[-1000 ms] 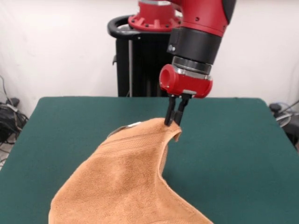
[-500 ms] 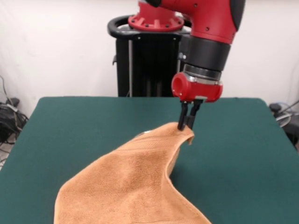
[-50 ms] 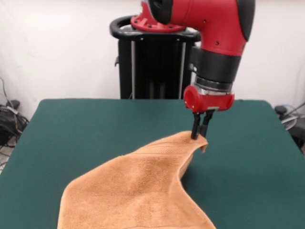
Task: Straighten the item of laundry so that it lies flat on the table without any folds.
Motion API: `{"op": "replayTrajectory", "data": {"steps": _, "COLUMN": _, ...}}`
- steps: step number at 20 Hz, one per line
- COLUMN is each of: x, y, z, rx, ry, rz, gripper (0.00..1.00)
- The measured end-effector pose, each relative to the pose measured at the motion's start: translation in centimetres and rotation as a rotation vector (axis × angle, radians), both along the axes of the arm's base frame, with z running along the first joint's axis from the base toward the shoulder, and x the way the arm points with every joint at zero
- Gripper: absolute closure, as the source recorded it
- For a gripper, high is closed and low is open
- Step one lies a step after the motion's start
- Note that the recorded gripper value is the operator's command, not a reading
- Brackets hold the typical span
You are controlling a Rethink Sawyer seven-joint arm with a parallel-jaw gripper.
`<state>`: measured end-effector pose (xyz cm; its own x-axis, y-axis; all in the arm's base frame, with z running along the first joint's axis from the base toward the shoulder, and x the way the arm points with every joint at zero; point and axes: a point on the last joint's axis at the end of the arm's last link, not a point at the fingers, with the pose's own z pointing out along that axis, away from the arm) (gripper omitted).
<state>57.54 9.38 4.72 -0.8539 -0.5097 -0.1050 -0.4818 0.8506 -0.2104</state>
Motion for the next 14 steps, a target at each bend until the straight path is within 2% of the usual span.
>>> {"op": "replayTrajectory", "data": {"steps": 10, "x": -2.8, "y": 2.1, "z": -4.2, "rx": 0.006, "ry": 0.096, "rz": 0.032, "gripper": 1.0}}
{"op": "replayTrajectory", "data": {"steps": 14, "x": -3.5, "y": 3.3, "z": -5.6, "rx": 0.029, "ry": 0.123, "rz": 0.043, "gripper": 1.0}}
